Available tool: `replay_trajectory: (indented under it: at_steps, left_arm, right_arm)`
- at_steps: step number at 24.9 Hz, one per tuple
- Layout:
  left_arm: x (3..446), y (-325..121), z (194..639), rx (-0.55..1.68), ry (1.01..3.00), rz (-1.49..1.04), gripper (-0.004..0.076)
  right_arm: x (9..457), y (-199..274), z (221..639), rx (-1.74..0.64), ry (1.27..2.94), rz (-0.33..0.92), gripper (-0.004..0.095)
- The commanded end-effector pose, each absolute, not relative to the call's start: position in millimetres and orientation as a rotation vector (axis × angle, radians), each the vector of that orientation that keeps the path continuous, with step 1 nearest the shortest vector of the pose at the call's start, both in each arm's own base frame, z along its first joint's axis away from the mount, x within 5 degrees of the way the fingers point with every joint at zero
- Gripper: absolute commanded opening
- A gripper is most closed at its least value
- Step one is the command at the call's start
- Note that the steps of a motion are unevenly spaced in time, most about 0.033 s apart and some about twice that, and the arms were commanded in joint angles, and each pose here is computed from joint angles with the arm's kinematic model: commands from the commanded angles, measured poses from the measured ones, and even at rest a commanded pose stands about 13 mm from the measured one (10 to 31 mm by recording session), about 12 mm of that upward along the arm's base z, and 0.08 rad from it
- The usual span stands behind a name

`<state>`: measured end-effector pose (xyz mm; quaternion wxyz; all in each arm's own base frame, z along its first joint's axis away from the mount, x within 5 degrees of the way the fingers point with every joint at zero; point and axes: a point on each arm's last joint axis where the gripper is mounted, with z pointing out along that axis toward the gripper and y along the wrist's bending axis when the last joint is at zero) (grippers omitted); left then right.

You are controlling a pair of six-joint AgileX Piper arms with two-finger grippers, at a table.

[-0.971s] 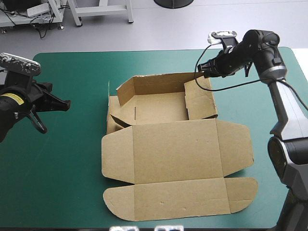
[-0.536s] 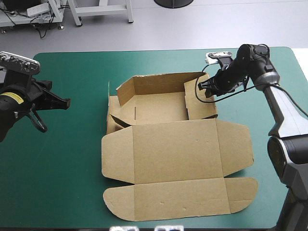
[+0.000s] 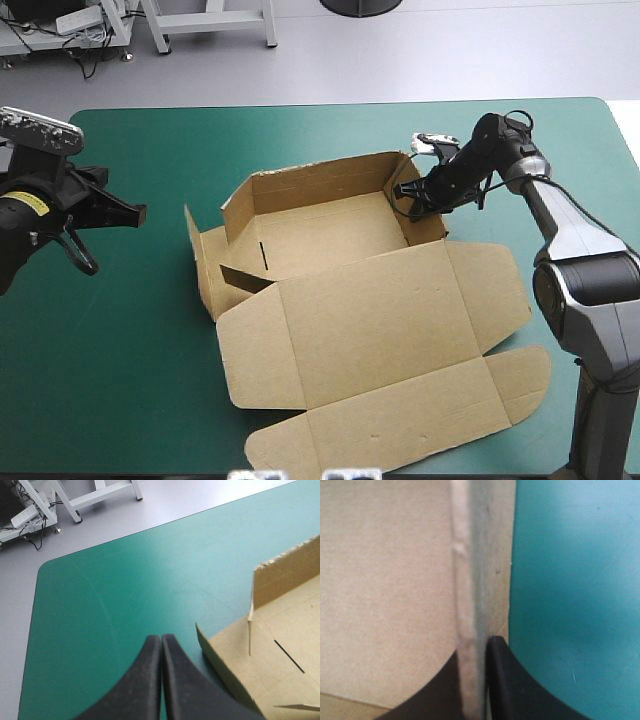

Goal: Fold the box

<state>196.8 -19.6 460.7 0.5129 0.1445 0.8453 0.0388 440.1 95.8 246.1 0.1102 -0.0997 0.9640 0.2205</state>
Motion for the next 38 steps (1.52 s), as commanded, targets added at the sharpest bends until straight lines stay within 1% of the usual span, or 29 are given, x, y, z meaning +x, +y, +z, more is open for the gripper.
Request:
replay_trajectory:
  at_steps: [1,3,4,5,6,8,9,12,13,16,22,25,28,32,38]
  left_arm:
    - [195,-19,479,0.322,1.905,0.098,-0.0002]
    - [201,-19,480,0.309,1.875,0.104,-0.0002]
    - [206,-19,483,0.277,1.84,0.093,-0.0002]
    - [209,-19,484,0.253,1.814,0.091,-0.0002]
    - [215,-18,487,0.205,1.768,0.087,-0.0002]
    - [223,-17,491,0.172,1.701,0.098,-0.0002]
    - [229,-16,492,0.155,1.67,0.102,-0.0002]
    - [236,-16,495,0.101,1.61,0.068,-0.0002]
    - [241,-17,494,0.084,1.599,0.046,-0.0002]
    - [251,-20,490,0.044,1.606,-0.029,-0.0001]
    - [260,-29,484,-0.014,1.628,-0.214,0.0015]
    - [260,-36,484,0.02,1.631,-0.301,0.0015]
    - [256,-47,484,0.067,1.634,-0.456,0.0015]
    - [250,-61,484,0.176,1.643,-0.615,0.0014]
    - [235,-75,488,0.312,1.633,-0.776,0.0014]
  right_arm:
    - [437,101,291,-0.264,2.657,0.735,0.0004]
    - [432,102,318,-0.272,2.581,0.757,0.0004]
    - [425,99,343,-0.278,2.518,0.768,0.0004]
    - [421,97,358,-0.284,2.479,0.765,0.0004]
    - [409,89,389,-0.296,2.407,0.747,0.0004]
    - [391,71,429,-0.269,2.322,0.72,0.0004]
    - [377,55,454,-0.232,2.271,0.696,0.0004]
    - [347,31,490,-0.192,2.186,0.67,0.0004]
    - [330,20,507,-0.171,2.131,0.654,0.0004]
    - [298,8,534,-0.15,2.043,0.624,0.0004]
    - [252,11,563,-0.207,1.942,0.539,0.0003]
    - [238,12,570,-0.215,1.919,0.507,0.0002]
    - [229,12,574,-0.216,1.907,0.476,0.0002]
    - [224,13,571,-0.21,1.917,0.473,0.0001]
    - [224,10,548,-0.203,2.006,0.443,0.0002]
